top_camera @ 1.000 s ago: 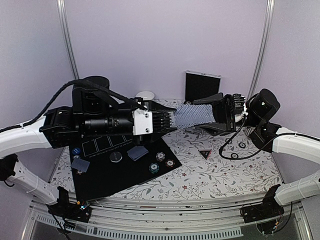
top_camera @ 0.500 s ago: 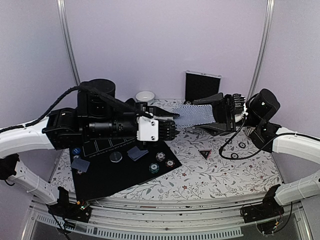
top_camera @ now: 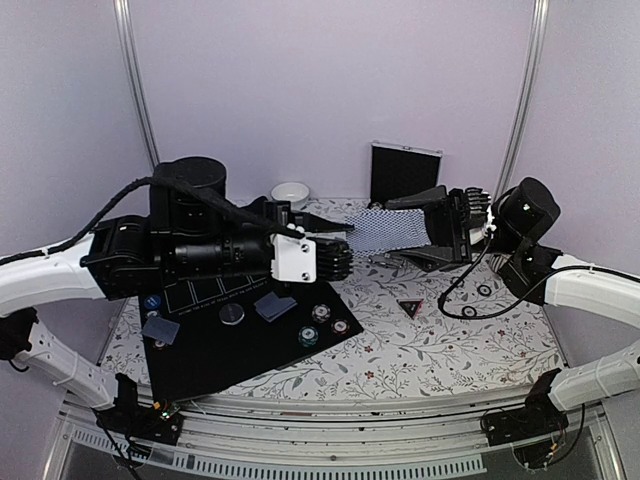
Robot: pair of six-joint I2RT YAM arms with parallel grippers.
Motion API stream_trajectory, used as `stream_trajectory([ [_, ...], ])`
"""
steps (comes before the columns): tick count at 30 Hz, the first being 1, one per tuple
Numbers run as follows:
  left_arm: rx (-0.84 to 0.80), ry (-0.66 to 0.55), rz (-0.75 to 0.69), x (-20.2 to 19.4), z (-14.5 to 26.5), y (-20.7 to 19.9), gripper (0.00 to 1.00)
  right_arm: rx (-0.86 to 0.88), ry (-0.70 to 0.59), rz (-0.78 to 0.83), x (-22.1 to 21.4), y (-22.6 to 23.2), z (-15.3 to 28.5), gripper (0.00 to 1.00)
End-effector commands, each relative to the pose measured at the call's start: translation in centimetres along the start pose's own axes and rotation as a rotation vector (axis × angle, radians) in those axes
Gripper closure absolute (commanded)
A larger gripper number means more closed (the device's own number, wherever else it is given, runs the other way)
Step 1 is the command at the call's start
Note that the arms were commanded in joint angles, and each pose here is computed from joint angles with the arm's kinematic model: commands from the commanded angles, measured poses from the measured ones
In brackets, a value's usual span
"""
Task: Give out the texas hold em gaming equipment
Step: Pick up the poker card from the face-down deck piles.
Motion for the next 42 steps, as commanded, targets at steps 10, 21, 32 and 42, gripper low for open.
stream_trajectory([
  [10,0.009,0.002,-0.020,0.5,1.4,0.5,0.86,-0.011,-0.019,0.026,0.9,-0.4,0.1,0.39],
  [21,-0.010,0.025,-0.025,0.1,1.3,0.0,0.73,-0.010,-0.020,0.028,1.0,-0.4,0.1,0.39],
  [32,0.016,0.049,-0.039,-0.2,1.7,0.6,0.76,-0.008,-0.022,0.030,1.1,-0.4,0.1,0.38],
  [42,0.017,0.031,-0.056,0.4,1.5,0.5,0.82,-0.010,-0.021,0.028,1.1,-0.4,0.1,0.38],
])
Point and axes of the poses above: each gripper's point midway between its finger pads, its own z axis back along the fingers, its own y axis along the line the jaws close on, x = y × z, the point moved 2 cm from there along z, back along the fingers, and after that the axes turned 6 degrees about -z, right-handed, at the moved point
